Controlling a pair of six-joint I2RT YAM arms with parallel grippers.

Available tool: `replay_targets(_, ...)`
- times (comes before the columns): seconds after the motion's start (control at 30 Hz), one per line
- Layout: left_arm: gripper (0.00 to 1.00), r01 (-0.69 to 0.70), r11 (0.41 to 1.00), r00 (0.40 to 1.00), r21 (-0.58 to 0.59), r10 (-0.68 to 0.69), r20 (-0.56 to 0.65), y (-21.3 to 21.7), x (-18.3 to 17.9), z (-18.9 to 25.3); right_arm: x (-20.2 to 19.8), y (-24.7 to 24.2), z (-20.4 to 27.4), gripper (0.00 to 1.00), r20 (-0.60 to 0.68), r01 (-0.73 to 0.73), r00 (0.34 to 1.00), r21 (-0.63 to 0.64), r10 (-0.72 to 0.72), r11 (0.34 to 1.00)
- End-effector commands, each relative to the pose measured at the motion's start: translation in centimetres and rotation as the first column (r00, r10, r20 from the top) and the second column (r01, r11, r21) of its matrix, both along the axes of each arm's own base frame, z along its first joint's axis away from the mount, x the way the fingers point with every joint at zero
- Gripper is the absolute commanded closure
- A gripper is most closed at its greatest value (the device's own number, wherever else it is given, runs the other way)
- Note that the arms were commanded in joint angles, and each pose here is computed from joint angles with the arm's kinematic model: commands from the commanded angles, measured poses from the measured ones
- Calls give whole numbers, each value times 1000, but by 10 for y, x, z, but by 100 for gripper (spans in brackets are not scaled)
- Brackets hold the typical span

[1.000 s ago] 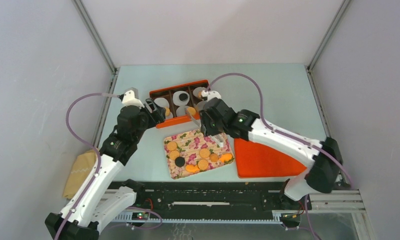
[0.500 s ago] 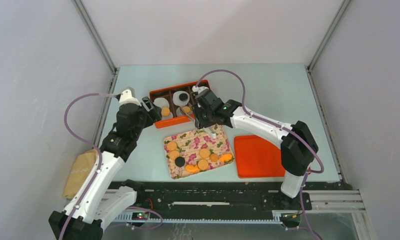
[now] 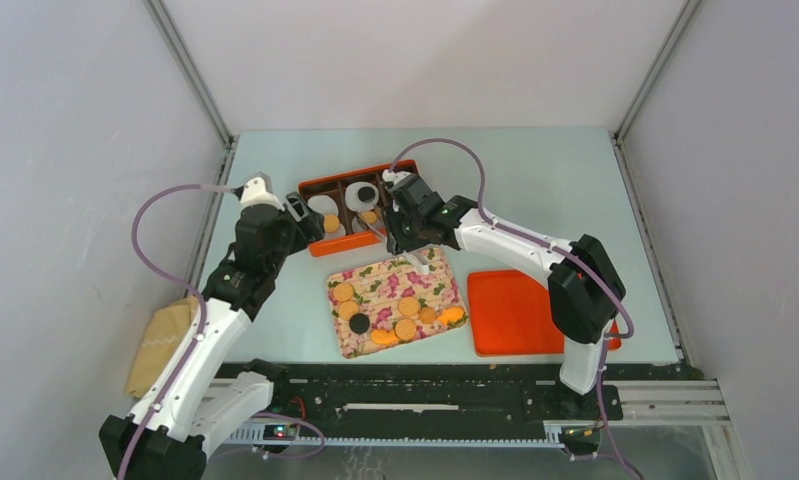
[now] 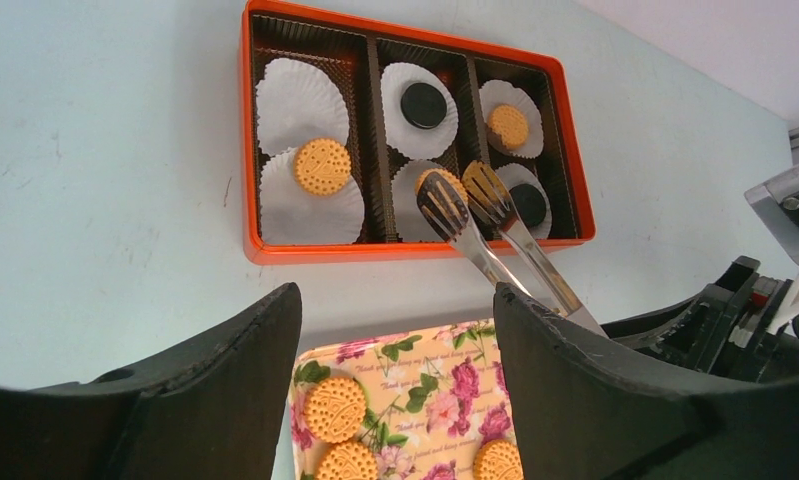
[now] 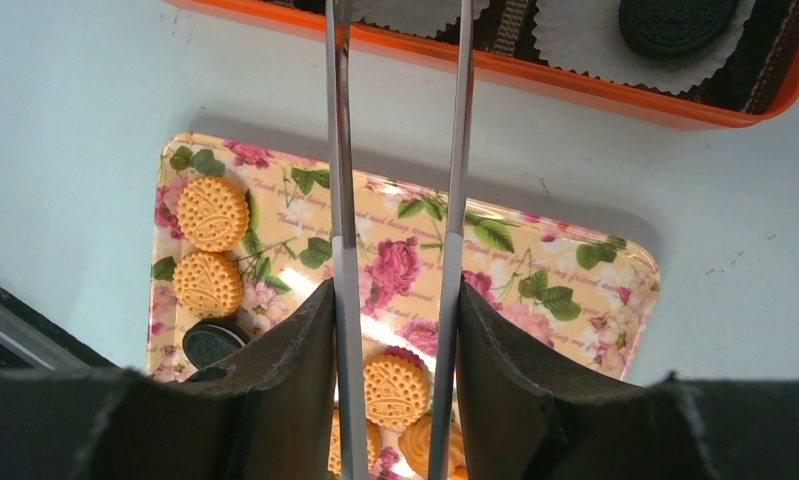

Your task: Pack the cookies

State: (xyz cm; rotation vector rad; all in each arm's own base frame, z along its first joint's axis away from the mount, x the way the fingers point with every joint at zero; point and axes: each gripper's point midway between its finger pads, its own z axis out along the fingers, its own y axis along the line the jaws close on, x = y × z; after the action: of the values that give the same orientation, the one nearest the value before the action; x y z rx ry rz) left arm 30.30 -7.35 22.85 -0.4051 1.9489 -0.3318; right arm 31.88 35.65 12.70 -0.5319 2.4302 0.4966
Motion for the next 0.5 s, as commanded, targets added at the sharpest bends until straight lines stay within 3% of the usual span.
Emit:
replay_targets(0.0,25,10,1000,997,-14,-9,71,-2,8,24,11,18,21,82,52,-34,998,52,31,998)
replay_targets(0.1,25,9,1000,998,-12,-8,70,-2,9,24,10,19,20,79,47,-35,998,47,33,998)
replay_targets(0.27,24,24,1000,998,-17,-23,66,-5,10,23,9,15,20,52,48,-23,999,35,21,999)
replay_targets(0.47,23,48,998,997,-28,-46,66,-10,11,23,10,16,25,44,59,-25,998,44,23,999)
